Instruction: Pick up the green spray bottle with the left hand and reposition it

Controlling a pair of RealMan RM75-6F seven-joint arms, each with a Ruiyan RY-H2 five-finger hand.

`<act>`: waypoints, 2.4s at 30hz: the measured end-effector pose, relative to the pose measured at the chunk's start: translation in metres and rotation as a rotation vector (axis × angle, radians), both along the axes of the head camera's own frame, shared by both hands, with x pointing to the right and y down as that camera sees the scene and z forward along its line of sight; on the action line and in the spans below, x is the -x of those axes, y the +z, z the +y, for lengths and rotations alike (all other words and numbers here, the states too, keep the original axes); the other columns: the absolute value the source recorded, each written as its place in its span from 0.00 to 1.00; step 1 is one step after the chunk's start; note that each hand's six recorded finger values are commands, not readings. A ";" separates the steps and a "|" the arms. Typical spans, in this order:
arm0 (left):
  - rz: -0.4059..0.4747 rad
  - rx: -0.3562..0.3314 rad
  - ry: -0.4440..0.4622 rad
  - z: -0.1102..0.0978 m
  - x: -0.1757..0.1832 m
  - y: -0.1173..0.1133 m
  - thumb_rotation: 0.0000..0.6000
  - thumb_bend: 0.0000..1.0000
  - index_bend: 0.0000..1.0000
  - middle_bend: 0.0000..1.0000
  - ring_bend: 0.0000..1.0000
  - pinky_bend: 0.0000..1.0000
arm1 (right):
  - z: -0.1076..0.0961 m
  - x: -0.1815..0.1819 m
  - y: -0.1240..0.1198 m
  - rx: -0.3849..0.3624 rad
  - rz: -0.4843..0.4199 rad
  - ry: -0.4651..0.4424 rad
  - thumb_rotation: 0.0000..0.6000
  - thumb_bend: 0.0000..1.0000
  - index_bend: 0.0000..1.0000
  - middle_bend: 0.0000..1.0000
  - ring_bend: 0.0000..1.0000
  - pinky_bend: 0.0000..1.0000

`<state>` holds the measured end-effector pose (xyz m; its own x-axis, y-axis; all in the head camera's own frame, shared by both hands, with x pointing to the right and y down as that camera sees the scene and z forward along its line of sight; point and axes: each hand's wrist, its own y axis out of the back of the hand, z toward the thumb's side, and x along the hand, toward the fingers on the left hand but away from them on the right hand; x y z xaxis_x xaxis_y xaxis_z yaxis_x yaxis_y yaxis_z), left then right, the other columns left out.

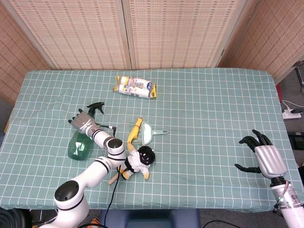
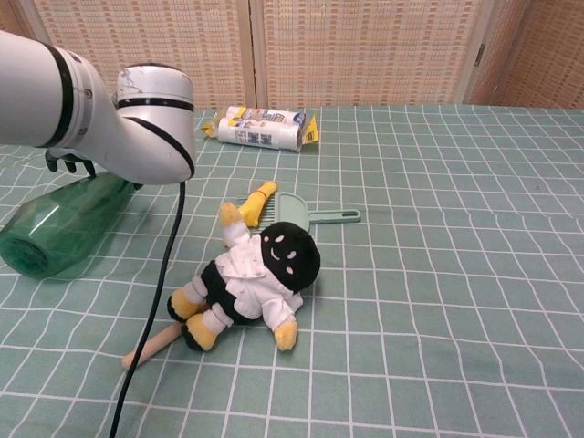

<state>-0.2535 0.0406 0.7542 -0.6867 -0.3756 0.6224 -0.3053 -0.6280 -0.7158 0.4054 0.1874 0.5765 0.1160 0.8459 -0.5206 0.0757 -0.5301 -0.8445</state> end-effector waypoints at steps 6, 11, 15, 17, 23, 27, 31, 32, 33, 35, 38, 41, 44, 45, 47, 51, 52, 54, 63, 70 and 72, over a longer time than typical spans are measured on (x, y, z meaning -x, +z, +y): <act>0.002 0.009 0.002 0.002 0.006 0.006 1.00 0.20 0.00 0.18 0.11 0.09 | 0.000 0.000 0.000 -0.001 0.003 0.001 1.00 0.00 0.33 0.26 0.06 0.15; 0.003 0.017 0.017 0.004 0.010 0.011 1.00 0.20 0.00 0.21 0.12 0.09 | 0.000 0.000 0.001 -0.006 0.005 0.002 1.00 0.00 0.34 0.26 0.06 0.15; 0.006 0.029 0.026 0.007 0.016 0.016 1.00 0.20 0.00 0.24 0.14 0.10 | -0.001 0.000 0.001 -0.009 0.009 0.004 1.00 0.00 0.34 0.26 0.06 0.15; 0.005 0.035 0.030 0.009 0.019 0.019 1.00 0.20 0.00 0.27 0.15 0.11 | -0.001 0.000 0.001 -0.010 0.012 0.007 1.00 0.00 0.34 0.26 0.06 0.15; 0.005 0.041 0.044 0.009 0.026 0.022 1.00 0.23 0.00 0.38 0.21 0.13 | -0.001 0.000 0.002 -0.017 0.018 0.010 1.00 0.00 0.34 0.26 0.06 0.15; -0.010 0.024 0.067 0.003 0.029 0.020 1.00 0.27 0.04 0.46 0.27 0.15 | -0.001 0.001 0.002 -0.019 0.023 0.009 1.00 0.00 0.34 0.26 0.06 0.15; -0.020 0.003 0.073 -0.002 0.030 0.016 1.00 0.33 0.07 0.54 0.32 0.17 | -0.002 0.002 0.002 -0.020 0.025 0.008 1.00 0.00 0.34 0.26 0.06 0.15; -0.023 -0.001 0.075 -0.004 0.030 0.014 1.00 0.34 0.08 0.55 0.33 0.17 | -0.002 0.002 0.002 -0.021 0.025 0.008 1.00 0.00 0.34 0.26 0.07 0.15; -0.028 -0.006 0.078 -0.006 0.030 0.013 1.00 0.34 0.08 0.56 0.34 0.17 | -0.002 0.002 0.002 -0.021 0.025 0.008 1.00 0.00 0.34 0.26 0.07 0.15; -0.034 -0.016 0.078 -0.009 0.031 0.010 1.00 0.35 0.09 0.57 0.35 0.18 | -0.002 0.002 0.002 -0.021 0.024 0.008 1.00 0.00 0.34 0.26 0.07 0.15; -0.042 -0.040 0.075 -0.017 0.031 0.003 1.00 0.37 0.09 0.58 0.36 0.18 | -0.002 0.002 0.002 -0.021 0.023 0.009 1.00 0.00 0.34 0.26 0.07 0.15; -0.045 -0.084 0.077 -0.028 0.030 -0.006 1.00 0.38 0.13 0.61 0.38 0.19 | -0.001 0.001 0.002 -0.022 0.023 0.010 1.00 0.00 0.34 0.26 0.07 0.15; -0.054 -0.155 0.085 -0.045 0.031 -0.020 1.00 0.38 0.19 0.63 0.41 0.21 | -0.001 0.001 0.001 -0.024 0.023 0.010 1.00 0.00 0.34 0.26 0.07 0.15; -0.056 -0.184 0.084 -0.052 0.032 -0.026 1.00 0.38 0.21 0.64 0.41 0.22 | -0.001 0.001 0.001 -0.025 0.024 0.010 1.00 0.00 0.34 0.26 0.07 0.15; -0.052 -0.224 0.079 -0.062 0.033 -0.035 1.00 0.38 0.24 0.65 0.43 0.22 | -0.001 0.001 0.001 -0.028 0.024 0.010 1.00 0.00 0.34 0.26 0.07 0.15; -0.031 -0.297 0.072 -0.080 0.036 -0.054 1.00 0.39 0.27 0.67 0.45 0.23 | 0.000 0.001 0.000 -0.033 0.027 0.007 1.00 0.00 0.34 0.26 0.07 0.15; -0.023 -0.311 0.071 -0.083 0.036 -0.058 1.00 0.39 0.28 0.67 0.45 0.24 | 0.000 0.002 0.000 -0.035 0.029 0.007 1.00 0.00 0.34 0.26 0.07 0.15; 0.006 -0.342 0.069 -0.090 0.036 -0.066 1.00 0.39 0.29 0.68 0.46 0.24 | 0.000 0.002 0.000 -0.039 0.032 0.007 1.00 0.00 0.34 0.26 0.07 0.15; 0.257 -0.488 0.077 -0.110 0.025 -0.108 1.00 0.39 0.31 0.69 0.46 0.24 | 0.000 0.004 0.000 -0.067 0.043 0.004 1.00 0.00 0.33 0.26 0.07 0.15; 0.430 -0.604 0.038 -0.116 0.040 -0.131 1.00 0.39 0.31 0.69 0.46 0.23 | 0.000 0.005 0.000 -0.079 0.046 0.007 1.00 0.00 0.34 0.27 0.08 0.16; 0.485 -0.636 0.029 -0.116 0.040 -0.129 1.00 0.39 0.31 0.69 0.46 0.23 | 0.000 0.004 0.000 -0.081 0.048 0.009 1.00 0.00 0.35 0.28 0.09 0.16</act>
